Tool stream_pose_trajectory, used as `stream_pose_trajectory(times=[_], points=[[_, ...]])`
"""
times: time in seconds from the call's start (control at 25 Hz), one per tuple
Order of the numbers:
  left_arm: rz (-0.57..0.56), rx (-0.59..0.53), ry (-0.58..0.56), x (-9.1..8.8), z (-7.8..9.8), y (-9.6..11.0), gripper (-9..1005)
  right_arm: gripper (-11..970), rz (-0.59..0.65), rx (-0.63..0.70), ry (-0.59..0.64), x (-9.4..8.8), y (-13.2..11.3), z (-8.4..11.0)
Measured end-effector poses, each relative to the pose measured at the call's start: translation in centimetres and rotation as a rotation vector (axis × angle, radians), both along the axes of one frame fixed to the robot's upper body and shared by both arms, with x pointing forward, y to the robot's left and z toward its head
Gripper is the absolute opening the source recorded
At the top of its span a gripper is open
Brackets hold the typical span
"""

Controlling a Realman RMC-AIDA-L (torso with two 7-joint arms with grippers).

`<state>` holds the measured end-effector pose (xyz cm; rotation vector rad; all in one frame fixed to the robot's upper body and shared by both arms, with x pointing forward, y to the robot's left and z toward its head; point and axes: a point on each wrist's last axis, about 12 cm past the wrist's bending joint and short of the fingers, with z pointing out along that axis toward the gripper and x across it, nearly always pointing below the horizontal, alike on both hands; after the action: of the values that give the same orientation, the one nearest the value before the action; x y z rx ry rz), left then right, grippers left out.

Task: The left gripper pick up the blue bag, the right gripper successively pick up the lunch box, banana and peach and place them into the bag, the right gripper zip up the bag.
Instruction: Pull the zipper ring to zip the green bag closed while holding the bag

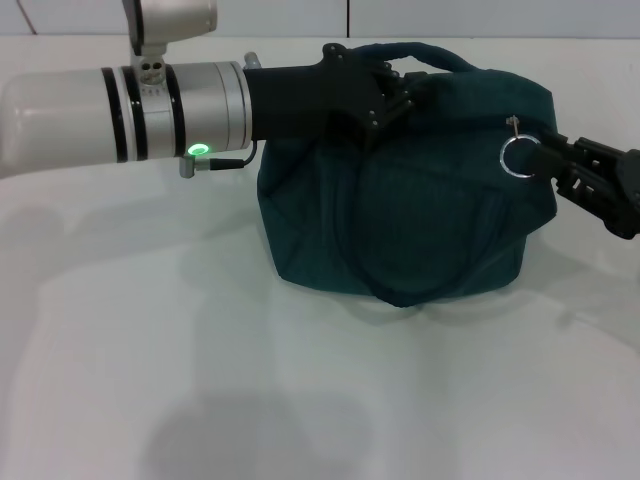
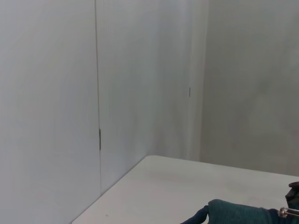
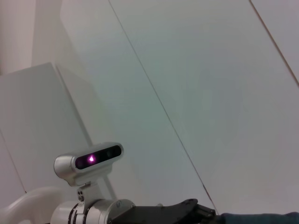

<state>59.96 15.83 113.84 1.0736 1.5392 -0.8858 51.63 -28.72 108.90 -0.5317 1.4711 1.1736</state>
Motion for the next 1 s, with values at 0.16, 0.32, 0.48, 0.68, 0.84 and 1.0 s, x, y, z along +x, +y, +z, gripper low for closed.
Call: stream_pose_trajectory(times=[0.16,0.32,0.48,0.68,0.84,1.0], points=[[0.000,0.000,0.000,0.0,0.0,0.0,65,279,-0.003,0.000,0.000,0.0,-0.1,0.0],[0.000,0.001,-0.003,0.0,0.0,0.0,65,241,-0.003,0.004,-0.003,-0.4,-0.4,0.0],[-0.001,0.003,-0.007,0.0,0.0,0.0,65,203,0.010,0.021,-0.019,-1.0,-1.0,0.3],[-0.001,0.002,-0.007,0.0,-0.1,0.0,65,194,0.007,0.008,0.004,-0.9,-1.1,0.1],[0.002,-0.010,-0.005,0.0,0.0,-0.1,65,195,-0.015,0.003,0.044,-0.5,-1.0,-0.2],[0.002,-0.011,-0.004,0.0,0.0,-0.1,65,197,-0.011,0.002,0.052,-0.3,-0.9,-0.2]])
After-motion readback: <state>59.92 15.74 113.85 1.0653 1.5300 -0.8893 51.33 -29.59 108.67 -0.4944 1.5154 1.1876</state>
